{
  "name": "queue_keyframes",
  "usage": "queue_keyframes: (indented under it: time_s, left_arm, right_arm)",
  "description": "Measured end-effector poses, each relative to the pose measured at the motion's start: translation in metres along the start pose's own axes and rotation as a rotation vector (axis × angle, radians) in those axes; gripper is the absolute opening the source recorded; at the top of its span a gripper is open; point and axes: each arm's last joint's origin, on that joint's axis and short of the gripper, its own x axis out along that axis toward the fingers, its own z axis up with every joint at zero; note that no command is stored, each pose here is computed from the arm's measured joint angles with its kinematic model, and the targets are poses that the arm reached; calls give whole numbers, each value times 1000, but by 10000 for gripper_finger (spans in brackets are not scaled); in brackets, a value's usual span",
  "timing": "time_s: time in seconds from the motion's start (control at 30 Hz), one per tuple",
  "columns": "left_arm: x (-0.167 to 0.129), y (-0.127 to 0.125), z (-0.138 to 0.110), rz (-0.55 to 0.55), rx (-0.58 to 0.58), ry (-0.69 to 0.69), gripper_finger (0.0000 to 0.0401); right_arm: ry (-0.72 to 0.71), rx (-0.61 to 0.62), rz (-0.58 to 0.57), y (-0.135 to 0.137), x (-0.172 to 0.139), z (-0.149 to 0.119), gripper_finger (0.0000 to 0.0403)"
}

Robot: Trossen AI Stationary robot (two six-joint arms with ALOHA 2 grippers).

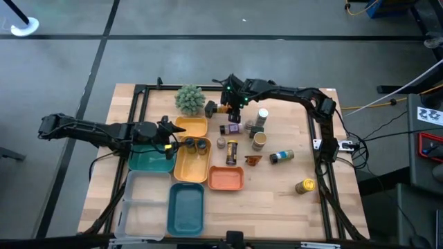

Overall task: Sort spices by type
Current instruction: Put the black seasoning bottle into the bottom yellow bin

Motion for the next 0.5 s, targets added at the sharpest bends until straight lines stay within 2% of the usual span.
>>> queue_keyframes:
  time_s: [0.3,0.5]
  left_arm:
    - [0,0,7,35,-19,-80,269]
    - [-1,2,10,96,-28,-117,269]
  right_arm:
    - [-75,-3,161,6,-5,7,171]
    - [-102,-46,192,24,-3,16,171]
